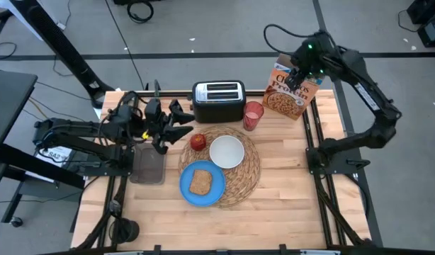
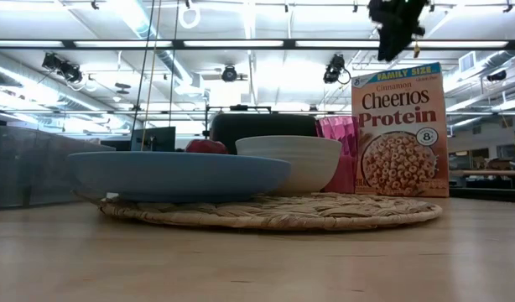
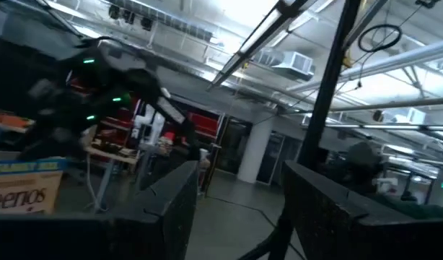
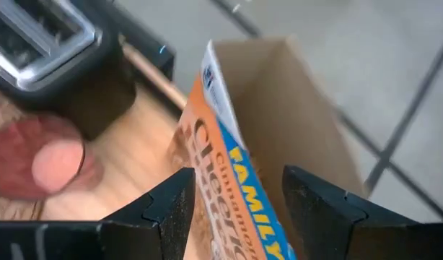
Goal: Arrange a breakfast setting
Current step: Pour the cereal from the orange cereal box into the white bowl
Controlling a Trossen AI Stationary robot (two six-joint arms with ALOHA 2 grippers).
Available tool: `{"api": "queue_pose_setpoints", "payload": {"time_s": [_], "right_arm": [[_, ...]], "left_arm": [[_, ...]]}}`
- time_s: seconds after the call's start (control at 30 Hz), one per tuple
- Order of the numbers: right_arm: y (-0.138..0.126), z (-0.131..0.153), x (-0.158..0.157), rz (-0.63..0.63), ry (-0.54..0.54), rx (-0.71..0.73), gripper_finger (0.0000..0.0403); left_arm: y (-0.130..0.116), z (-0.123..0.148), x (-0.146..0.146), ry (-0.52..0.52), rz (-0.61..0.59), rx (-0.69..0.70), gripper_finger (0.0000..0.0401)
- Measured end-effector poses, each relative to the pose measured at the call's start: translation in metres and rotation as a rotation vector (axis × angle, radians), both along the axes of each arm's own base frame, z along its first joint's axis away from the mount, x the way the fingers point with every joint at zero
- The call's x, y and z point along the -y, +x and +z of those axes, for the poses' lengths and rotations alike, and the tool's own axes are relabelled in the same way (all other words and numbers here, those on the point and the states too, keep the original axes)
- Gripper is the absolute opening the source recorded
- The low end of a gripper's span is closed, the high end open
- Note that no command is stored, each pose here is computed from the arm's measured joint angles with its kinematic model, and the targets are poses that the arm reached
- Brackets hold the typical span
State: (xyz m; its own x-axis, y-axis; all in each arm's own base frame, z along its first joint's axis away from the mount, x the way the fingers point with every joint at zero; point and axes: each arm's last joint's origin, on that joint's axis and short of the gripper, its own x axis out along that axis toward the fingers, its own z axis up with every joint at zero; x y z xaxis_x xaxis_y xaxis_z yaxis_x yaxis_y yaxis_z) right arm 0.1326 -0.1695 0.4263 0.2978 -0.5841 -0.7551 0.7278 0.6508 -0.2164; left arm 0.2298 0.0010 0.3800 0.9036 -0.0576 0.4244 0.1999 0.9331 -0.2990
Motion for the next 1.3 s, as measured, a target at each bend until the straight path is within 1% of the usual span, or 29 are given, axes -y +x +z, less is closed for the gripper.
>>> {"api": "queue_pose_setpoints", "payload": {"time_s": [0.1,0.2,0.3,0.37,0.43,0.47,0.53,0.63,0.67,0.83,0.93,1.07,1.13,1.3], "right_arm": [[-0.001,-0.012,0.022,-0.011,0.067,-0.025,0.0208],[-0.002,-0.023,0.039,0.001,0.135,-0.022,0.0199],[-0.003,-0.035,0.047,0.040,0.262,-0.022,0.0183],[-0.002,-0.044,0.050,0.045,0.330,-0.055,0.0167],[-0.002,-0.050,0.052,0.043,0.377,-0.086,0.0142],[-0.001,-0.051,0.053,0.042,0.383,-0.090,0.0127],[-0.001,-0.050,0.054,0.041,0.371,-0.085,0.0090],[-0.004,-0.047,0.050,0.021,0.364,-0.089,0.0023],[-0.005,-0.047,0.049,0.010,0.365,-0.096,0.0013],[-0.013,-0.037,0.029,-0.062,0.369,-0.156,0.0006],[-0.014,-0.029,0.013,-0.100,0.401,-0.164,0.0005],[-0.015,-0.017,-0.008,-0.136,0.414,-0.037,0.0004],[-0.013,-0.014,-0.015,-0.169,0.417,0.012,0.0003],[-0.011,-0.006,-0.036,-0.221,0.430,0.098,0.0002]], "left_arm": [[0.000,0.000,0.006,0.003,-0.030,0.002,0.0206],[0.000,-0.001,0.014,0.039,-0.047,-0.006,0.0206],[0.000,-0.002,0.019,0.071,-0.053,-0.020,0.0206],[0.001,-0.003,0.020,0.079,-0.045,-0.032,0.0206],[0.001,-0.005,0.019,0.072,-0.025,-0.052,0.0206],[0.003,-0.007,0.018,0.065,-0.008,-0.064,0.0206],[0.005,-0.009,0.016,0.056,0.022,-0.079,0.0206],[0.005,-0.008,0.012,0.052,0.040,-0.075,0.0206],[0.005,-0.008,0.011,0.052,0.045,-0.074,0.0206],[0.006,-0.010,0.005,0.054,0.074,-0.090,0.0206],[0.007,-0.012,-0.001,0.031,0.092,-0.118,0.0206],[0.011,-0.017,-0.007,0.003,0.106,-0.147,0.0206],[0.011,-0.016,-0.010,-0.011,0.112,-0.141,0.0206],[0.015,-0.021,-0.011,0.000,0.121,-0.170,0.0206]]}}
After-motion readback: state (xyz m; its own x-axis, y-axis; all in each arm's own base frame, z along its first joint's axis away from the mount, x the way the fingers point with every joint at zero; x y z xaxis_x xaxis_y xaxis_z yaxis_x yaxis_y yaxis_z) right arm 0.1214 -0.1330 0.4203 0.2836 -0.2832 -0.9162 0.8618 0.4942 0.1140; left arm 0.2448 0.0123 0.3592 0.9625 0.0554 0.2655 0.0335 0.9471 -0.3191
